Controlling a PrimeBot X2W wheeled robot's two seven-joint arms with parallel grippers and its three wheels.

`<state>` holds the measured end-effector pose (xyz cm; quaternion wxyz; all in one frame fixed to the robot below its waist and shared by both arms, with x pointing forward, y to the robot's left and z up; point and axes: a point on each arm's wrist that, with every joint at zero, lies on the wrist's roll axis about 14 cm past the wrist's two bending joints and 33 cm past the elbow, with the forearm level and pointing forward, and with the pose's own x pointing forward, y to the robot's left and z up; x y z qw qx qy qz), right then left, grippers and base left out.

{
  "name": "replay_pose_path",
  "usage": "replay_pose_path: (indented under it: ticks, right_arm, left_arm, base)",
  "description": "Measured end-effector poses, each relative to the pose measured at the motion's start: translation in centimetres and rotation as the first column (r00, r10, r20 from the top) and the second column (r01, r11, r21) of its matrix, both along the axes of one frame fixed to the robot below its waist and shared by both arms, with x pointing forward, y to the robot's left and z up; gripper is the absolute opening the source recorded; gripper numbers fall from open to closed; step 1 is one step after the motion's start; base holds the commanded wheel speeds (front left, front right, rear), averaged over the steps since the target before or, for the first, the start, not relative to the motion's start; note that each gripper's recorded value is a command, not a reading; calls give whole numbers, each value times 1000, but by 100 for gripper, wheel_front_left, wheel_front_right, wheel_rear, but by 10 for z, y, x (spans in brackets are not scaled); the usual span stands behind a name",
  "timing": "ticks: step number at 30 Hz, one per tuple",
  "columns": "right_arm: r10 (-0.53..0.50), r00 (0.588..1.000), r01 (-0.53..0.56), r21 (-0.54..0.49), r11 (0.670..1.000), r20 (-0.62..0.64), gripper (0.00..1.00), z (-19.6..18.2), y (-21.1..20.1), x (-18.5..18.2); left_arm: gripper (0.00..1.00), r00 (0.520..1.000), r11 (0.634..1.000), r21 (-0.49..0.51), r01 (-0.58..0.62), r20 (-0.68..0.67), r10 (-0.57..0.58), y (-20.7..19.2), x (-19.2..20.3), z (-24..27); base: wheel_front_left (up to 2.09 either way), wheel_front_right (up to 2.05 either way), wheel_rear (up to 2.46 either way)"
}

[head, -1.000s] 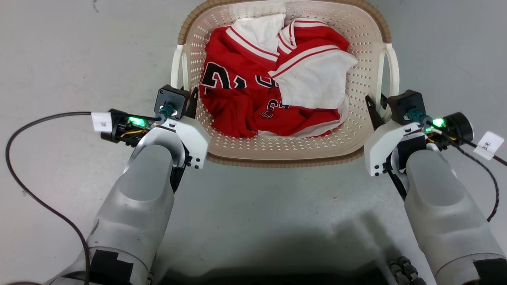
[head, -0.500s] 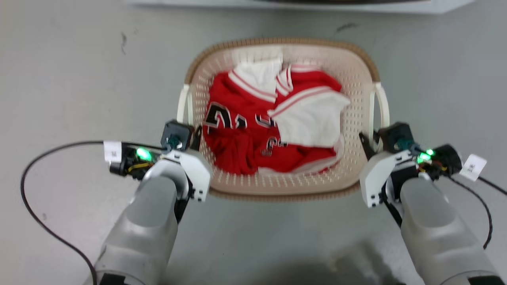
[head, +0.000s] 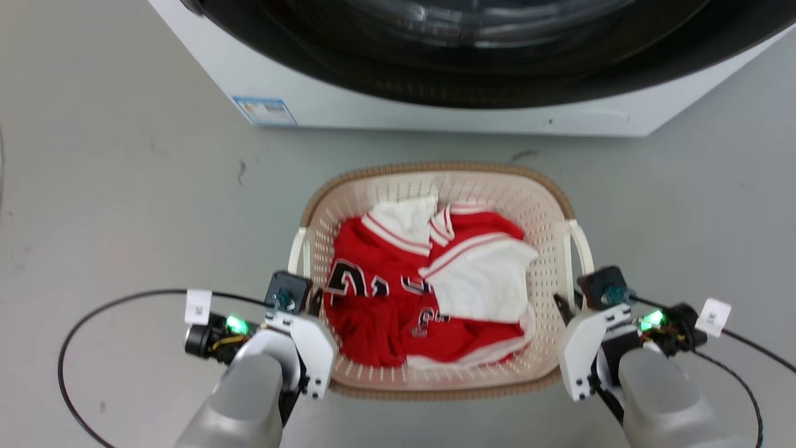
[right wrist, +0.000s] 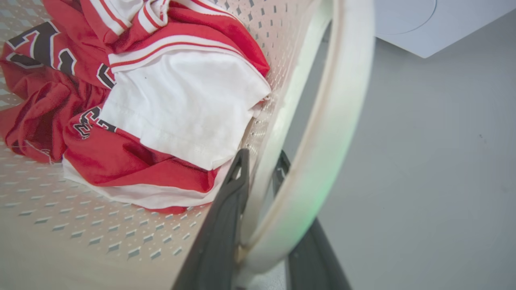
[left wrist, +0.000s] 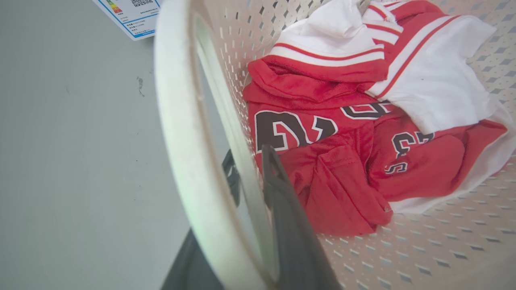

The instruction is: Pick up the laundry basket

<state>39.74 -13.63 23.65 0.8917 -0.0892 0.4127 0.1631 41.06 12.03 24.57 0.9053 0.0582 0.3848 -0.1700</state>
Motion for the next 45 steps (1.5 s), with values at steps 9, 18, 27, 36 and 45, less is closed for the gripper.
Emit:
replay_pose_path:
  ticks: [9, 18, 27, 36, 45]
  right_arm:
    - [29, 1000, -30, -14, 999, -3, 0, 25, 5, -28]
    - [33, 999, -33, -19, 999, 15, 0, 46, 7, -52]
    - [36, 999, -35, -18, 999, 26, 0, 59, 8, -84]
    - [25, 999, -24, -21, 999, 42, 0, 67, 4, -104]
    - [21, 999, -20, -26, 999, 40, 0, 67, 2, -113]
  left_arm:
    - [0, 1000, 1000, 8, -2, 15, 2, 4, -33, 27]
    - [0, 999, 1000, 5, -15, 30, 14, 5, -60, 48]
    - [0, 999, 1000, 1, -28, 45, 28, 6, -89, 62]
    - [0, 998, 1000, -9, -23, 64, 23, 2, -103, 71]
    - [0, 997, 1000, -13, -16, 69, 17, -1, -109, 72]
  base:
    - [0, 0, 0]
    - [0, 0, 0]
    - [0, 0, 0]
    - [0, 0, 0]
    - [0, 0, 0]
